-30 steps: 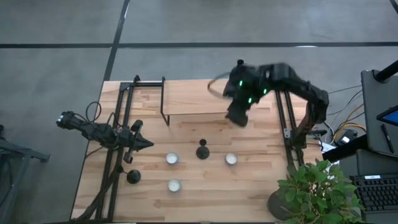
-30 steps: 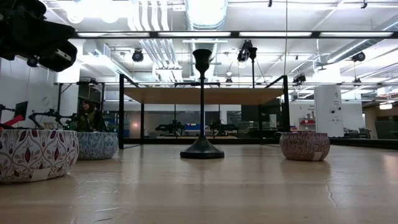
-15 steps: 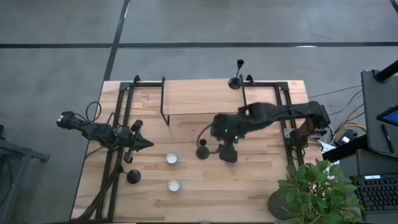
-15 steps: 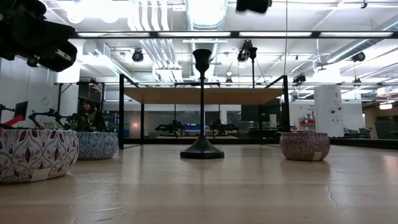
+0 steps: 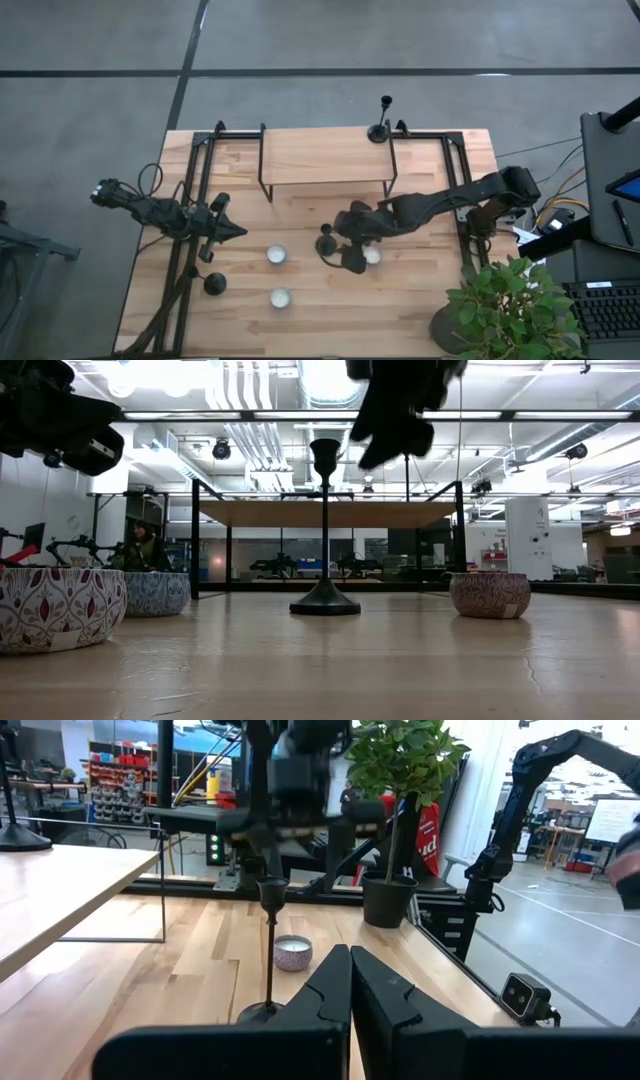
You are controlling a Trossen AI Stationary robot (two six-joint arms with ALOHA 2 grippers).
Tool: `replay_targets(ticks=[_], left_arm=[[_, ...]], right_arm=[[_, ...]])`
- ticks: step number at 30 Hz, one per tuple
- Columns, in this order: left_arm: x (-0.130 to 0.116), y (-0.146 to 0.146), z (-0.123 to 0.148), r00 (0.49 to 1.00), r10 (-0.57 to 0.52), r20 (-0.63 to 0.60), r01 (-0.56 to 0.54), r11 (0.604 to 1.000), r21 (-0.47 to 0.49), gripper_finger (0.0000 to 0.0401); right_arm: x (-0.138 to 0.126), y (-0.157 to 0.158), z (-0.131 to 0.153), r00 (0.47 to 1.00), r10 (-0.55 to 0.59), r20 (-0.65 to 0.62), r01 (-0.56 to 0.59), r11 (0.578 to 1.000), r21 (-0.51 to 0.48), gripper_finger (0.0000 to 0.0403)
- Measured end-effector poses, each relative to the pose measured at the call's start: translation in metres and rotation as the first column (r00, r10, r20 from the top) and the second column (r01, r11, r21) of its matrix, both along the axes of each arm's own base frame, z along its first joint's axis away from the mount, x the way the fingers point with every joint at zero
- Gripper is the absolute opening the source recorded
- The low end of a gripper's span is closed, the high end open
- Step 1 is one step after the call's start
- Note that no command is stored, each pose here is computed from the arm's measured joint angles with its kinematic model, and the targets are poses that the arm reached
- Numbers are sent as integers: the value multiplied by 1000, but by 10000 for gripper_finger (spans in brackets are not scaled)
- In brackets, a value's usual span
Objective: Pick & Place candle stick holders
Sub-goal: Put the top black candle holder on the shelf aligned with the other candle holder
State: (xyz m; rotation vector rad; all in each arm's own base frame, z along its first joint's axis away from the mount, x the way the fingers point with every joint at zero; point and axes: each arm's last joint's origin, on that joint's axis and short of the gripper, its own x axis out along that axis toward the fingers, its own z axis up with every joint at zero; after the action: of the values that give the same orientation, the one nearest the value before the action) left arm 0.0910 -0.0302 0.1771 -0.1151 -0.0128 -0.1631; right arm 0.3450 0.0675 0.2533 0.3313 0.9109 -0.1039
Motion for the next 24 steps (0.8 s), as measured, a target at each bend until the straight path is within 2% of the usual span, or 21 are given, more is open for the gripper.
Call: replay_targets(ticks=[5,12,16,24], left_arm=[[0,0,0,1000,0,-4,0,1000,2,3],[0,0,0,1000,0,-4,0,1000,2,3],[0,0,0,1000,0,-4,0,1000,2,3],[0,0,0,1000,0,-4,0,1000,2,3]], right_arm=[[-1,-1,-31,993,-88,79,85,996,39,235],[-5,-6,-51,960,-226,162,230,973,-4,222],[-3,-7,-52,948,-227,223,229,973,17,215],[-1,-8,-50,941,-215,263,233,972,-37,203]])
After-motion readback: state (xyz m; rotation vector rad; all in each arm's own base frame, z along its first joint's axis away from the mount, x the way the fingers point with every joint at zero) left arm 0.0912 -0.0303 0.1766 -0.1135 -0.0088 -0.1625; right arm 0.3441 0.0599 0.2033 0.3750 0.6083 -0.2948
